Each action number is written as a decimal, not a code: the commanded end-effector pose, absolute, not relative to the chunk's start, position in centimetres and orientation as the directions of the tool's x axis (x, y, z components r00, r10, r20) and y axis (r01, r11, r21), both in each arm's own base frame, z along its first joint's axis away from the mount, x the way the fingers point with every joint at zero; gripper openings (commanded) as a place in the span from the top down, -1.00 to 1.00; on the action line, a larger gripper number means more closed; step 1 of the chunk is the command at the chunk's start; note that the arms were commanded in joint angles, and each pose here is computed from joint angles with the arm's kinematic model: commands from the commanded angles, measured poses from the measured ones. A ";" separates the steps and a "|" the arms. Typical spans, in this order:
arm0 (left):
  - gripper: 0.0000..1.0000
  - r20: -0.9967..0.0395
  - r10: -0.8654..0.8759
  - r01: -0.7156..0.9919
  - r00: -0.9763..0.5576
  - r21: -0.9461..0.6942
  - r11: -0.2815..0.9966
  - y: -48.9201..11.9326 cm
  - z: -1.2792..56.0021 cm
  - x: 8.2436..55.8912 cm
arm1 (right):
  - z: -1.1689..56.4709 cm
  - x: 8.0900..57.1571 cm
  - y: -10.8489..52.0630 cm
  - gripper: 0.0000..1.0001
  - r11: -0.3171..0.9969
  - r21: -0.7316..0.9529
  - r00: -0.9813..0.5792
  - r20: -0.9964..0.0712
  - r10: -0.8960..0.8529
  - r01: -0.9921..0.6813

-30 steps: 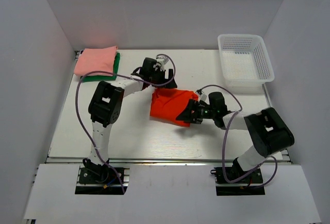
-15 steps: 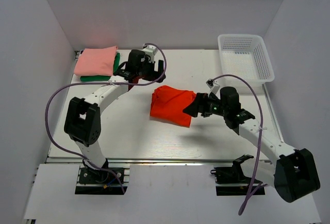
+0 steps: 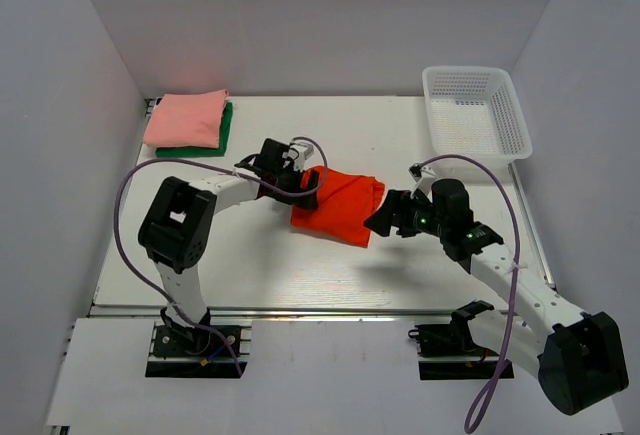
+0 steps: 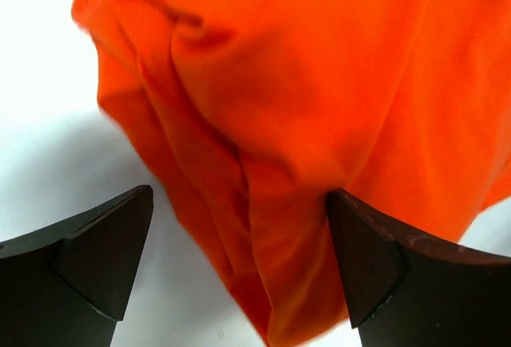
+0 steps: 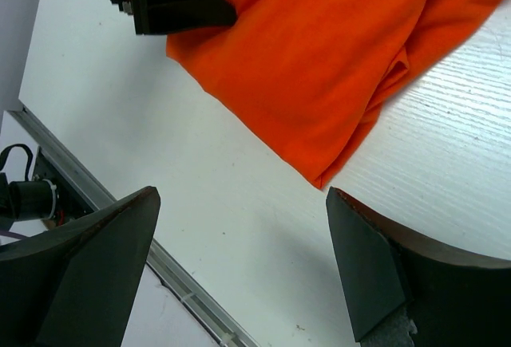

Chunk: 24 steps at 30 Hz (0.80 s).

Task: Fold and stack the t-shirts

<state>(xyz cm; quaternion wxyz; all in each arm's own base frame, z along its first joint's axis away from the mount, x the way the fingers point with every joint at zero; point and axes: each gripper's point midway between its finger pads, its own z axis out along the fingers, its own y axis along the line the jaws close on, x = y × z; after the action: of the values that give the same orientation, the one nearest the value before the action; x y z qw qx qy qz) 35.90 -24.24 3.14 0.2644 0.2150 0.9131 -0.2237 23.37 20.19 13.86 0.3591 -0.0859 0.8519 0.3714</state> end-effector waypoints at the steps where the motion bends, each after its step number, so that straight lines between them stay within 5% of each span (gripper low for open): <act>1: -1.00 -0.590 0.297 0.537 -0.751 -0.284 0.794 -25.5 2.8 36.9 | 13.7 23.6 19.6 -0.81 0.728 0.548 -0.709 -0.694 0.122 -0.412; 9: -0.74 -0.516 0.368 0.550 -0.774 -0.257 0.795 -27.6 -1.2 35.5 | 13.6 23.4 19.2 -0.81 0.738 0.533 -0.699 -0.705 0.118 -0.413; 16: 0.44 -0.484 0.400 0.546 -0.778 -0.209 0.811 -27.8 -2.5 34.5 | 13.6 23.2 18.4 -0.81 0.762 0.508 -0.674 -0.727 0.130 -0.401; 17: 0.90 -0.493 0.397 0.548 -0.774 -0.209 0.810 -28.0 -2.2 34.8 | 13.7 23.2 18.3 -0.81 0.764 0.506 -0.670 -0.731 0.132 -0.402; 18: 1.00 -0.506 0.382 0.536 -0.774 -0.202 0.820 -28.0 -1.6 35.2 | 13.9 23.4 18.2 -0.81 0.768 0.500 -0.663 -0.737 0.135 -0.400; 24: 1.00 -0.664 0.334 0.508 -0.669 -0.081 0.857 -27.1 6.5 39.3 | 13.4 23.1 17.3 -0.81 0.793 0.479 -0.652 -0.745 0.139 -0.378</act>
<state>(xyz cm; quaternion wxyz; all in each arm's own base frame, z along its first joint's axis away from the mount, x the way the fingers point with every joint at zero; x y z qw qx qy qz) 38.36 -29.61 2.67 0.3014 0.2448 0.9024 -0.1871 22.84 18.13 13.70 0.3962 -0.0745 0.8521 0.3337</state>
